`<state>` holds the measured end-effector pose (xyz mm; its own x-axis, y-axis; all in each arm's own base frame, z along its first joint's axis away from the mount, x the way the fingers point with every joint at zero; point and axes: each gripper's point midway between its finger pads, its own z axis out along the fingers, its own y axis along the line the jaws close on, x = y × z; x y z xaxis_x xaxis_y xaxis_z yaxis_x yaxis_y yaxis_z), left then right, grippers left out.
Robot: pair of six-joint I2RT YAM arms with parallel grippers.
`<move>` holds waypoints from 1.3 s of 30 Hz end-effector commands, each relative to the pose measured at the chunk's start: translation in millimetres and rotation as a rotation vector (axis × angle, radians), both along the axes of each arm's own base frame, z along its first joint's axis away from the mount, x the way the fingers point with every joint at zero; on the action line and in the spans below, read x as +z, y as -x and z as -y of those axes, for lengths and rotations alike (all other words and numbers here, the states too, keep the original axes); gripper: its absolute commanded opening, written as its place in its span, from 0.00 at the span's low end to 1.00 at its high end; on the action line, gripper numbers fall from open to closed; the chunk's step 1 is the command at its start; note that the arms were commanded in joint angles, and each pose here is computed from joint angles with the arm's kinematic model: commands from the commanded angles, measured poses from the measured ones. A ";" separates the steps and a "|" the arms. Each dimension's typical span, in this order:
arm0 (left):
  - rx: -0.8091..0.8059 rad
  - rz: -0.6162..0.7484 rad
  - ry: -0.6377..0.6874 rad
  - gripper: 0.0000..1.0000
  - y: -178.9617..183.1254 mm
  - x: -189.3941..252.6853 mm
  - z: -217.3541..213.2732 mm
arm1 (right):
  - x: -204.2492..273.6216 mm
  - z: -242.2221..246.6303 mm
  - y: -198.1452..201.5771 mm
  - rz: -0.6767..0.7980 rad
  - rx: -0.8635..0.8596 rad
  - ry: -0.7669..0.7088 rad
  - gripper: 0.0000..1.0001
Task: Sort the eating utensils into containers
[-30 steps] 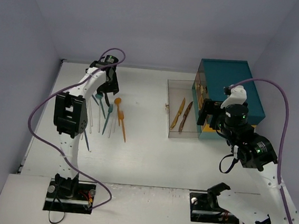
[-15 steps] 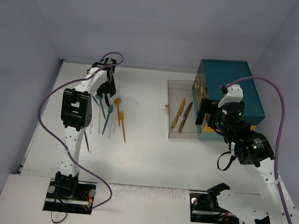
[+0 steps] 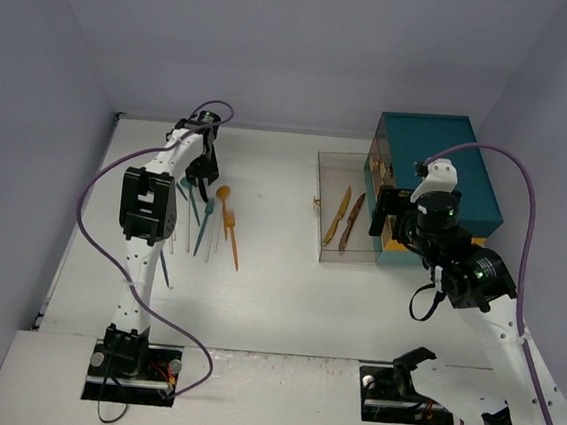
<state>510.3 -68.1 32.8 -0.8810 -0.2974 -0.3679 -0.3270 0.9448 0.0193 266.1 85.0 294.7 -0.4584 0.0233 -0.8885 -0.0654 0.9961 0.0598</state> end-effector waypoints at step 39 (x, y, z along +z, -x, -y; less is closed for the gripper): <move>-0.026 0.331 0.238 0.00 -26.0 157.6 43.0 | 29.7 5.4 -6.6 0.091 -0.027 -0.013 1.00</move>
